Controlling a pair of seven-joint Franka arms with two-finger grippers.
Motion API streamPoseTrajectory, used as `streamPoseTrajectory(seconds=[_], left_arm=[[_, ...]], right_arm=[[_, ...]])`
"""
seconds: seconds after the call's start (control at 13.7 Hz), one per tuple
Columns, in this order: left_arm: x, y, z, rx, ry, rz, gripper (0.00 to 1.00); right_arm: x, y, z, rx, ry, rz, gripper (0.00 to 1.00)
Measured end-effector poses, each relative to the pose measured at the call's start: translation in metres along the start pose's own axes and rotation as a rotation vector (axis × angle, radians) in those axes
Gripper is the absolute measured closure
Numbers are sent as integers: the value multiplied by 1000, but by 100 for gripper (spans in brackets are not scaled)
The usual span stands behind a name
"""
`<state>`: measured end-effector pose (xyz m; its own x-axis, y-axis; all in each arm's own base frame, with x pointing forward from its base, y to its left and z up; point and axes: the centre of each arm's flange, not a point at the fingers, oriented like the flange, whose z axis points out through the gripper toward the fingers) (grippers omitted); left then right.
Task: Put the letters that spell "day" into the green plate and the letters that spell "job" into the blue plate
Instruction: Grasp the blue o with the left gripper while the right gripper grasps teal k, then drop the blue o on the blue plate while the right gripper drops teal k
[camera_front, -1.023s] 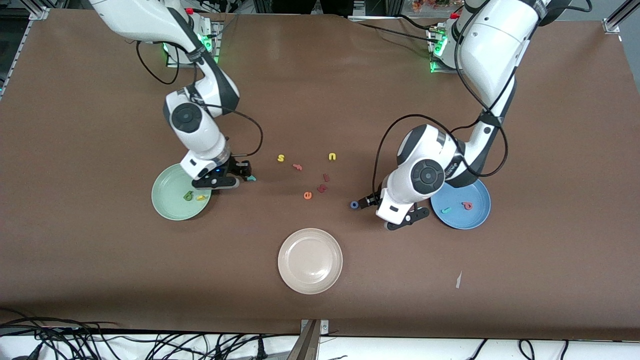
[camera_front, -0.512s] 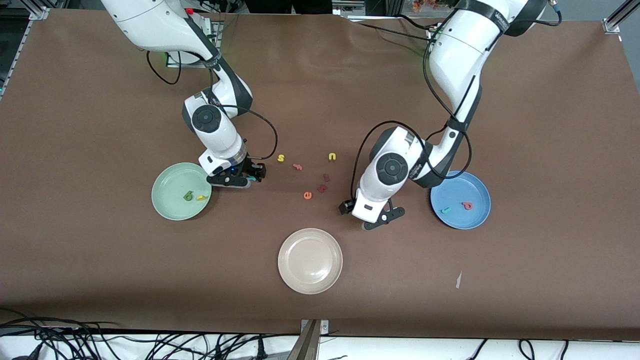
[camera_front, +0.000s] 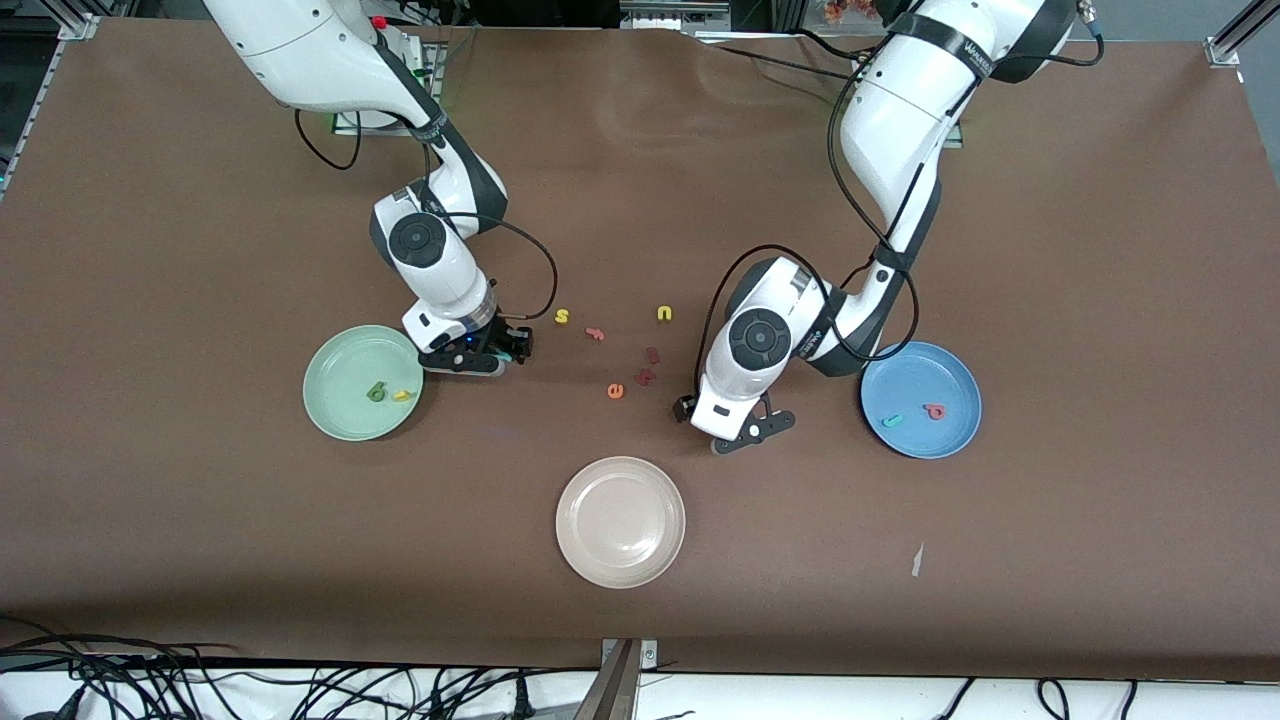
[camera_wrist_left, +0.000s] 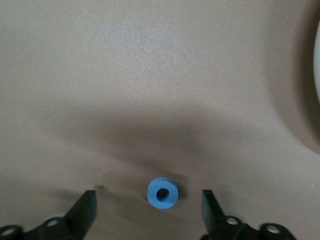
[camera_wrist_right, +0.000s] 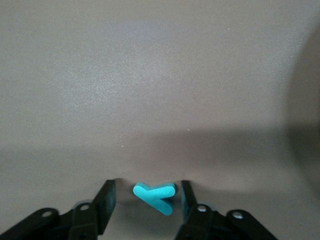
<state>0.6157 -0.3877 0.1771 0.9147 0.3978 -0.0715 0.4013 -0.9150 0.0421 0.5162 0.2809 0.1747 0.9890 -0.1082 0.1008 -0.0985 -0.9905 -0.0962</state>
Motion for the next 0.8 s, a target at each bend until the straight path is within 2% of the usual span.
streamPoseTrajectory(seconds=[0.07, 0.15, 0.22, 0.29, 0.37, 0.44, 0.51, 0.58, 0.73, 0.8], left_arm=[[0, 0, 1, 1, -1, 0, 9], [-1, 0, 2, 2, -2, 2, 18], [-4, 2, 4, 4, -3, 6, 28], [-7, 3, 6, 7, -5, 10, 33], [-9, 4, 8, 10, -6, 14, 33], [-10, 5, 7, 10, -4, 15, 40], [-9, 5, 7, 10, -3, 15, 46], [-9, 5, 7, 11, -3, 14, 47], [-9, 6, 5, 14, 9, 25, 66], [-10, 7, 4, 17, 13, 31, 70]], right_arm=[[0, 0, 0, -2, 2, -7, 42], [0, 0, 0, -4, 3, -12, 48], [-1, 0, 0, -6, 4, -16, 48], [-1, 1, 1, -10, 6, -23, 53], [-2, 1, 2, -13, 6, -30, 54], [-2, 1, 1, -12, 8, -33, 61], [-2, 1, 1, -13, 9, -36, 61], [-2, 0, 1, -14, 10, -39, 61], [-2, 0, 1, -15, 11, -44, 61], [-1, 1, 0, -17, 15, -51, 61]])
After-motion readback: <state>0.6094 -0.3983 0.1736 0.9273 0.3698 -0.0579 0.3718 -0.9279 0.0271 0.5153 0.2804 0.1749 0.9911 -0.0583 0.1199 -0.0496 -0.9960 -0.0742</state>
